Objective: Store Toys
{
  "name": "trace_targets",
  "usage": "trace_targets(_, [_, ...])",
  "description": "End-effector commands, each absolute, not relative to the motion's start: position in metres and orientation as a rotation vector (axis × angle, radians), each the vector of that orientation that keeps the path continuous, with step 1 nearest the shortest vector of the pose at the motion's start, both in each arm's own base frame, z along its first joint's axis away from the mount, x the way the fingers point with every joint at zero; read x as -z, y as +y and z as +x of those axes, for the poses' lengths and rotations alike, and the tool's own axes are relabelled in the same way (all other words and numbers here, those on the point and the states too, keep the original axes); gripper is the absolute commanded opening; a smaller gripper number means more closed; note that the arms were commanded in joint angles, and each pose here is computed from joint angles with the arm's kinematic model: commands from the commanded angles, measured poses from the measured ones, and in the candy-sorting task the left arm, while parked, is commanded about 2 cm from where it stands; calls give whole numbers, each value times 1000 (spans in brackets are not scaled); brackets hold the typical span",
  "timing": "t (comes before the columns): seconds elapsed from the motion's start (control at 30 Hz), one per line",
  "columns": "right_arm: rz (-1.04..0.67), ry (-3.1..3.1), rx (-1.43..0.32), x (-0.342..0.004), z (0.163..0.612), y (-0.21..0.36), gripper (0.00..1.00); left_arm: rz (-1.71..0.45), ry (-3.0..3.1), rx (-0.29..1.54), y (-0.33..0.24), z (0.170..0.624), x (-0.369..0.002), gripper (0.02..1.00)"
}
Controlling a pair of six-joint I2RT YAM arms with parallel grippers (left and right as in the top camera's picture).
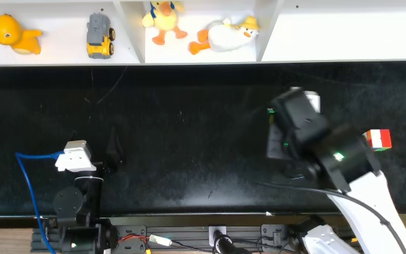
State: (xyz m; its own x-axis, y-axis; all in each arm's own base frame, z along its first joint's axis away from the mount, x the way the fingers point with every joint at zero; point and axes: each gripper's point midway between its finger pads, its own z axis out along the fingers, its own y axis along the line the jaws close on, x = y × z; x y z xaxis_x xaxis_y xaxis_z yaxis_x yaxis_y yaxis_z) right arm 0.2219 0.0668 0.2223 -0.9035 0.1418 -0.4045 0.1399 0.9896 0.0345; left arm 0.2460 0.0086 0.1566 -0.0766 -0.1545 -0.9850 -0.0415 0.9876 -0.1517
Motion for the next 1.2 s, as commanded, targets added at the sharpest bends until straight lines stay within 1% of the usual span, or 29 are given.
trace_targets(0.03, [120, 2593, 132, -217, 246, 29, 47, -156, 1639, 100, 9, 246, -157, 998])
trace_targets(0.1, [66, 2546, 155, -213, 263, 19, 45, -156, 1639, 100, 9, 246, -157, 998])
trace_targets(0.17, [50, 2496, 188, -209, 280, 7, 45, -156, 1639, 100, 9, 246, -157, 998])
trace_targets(0.27, [76, 2441, 223, -204, 299, -12, 45, -156, 1639, 100, 9, 246, -157, 998])
trace_targets(0.33, [57, 2417, 185, -198, 312, -19, 45, -156, 1639, 100, 9, 246, -157, 996])
trace_targets(0.43, [-29, 2386, 74, -191, 332, -20, 45, -156, 1639, 100, 9, 246, -157, 998])
trace_targets(0.53, [-49, 2352, 6, -186, 352, -25, 49, -156, 1639, 100, 9, 246, -157, 998])
trace_targets(0.77, [-139, 2308, -51, -165, 393, -23, 47, -156, 1639, 100, 9, 246, -157, 996])
trace_targets(1.0, [-144, 2227, -49, -158, 428, -25, 49, -156, 1639, 100, 9, 246, -157, 996])
trace_targets(1.2, [-79, 2169, -72, -152, 452, -28, 45, -156, 1639, 101, 9, 246, -157, 996])
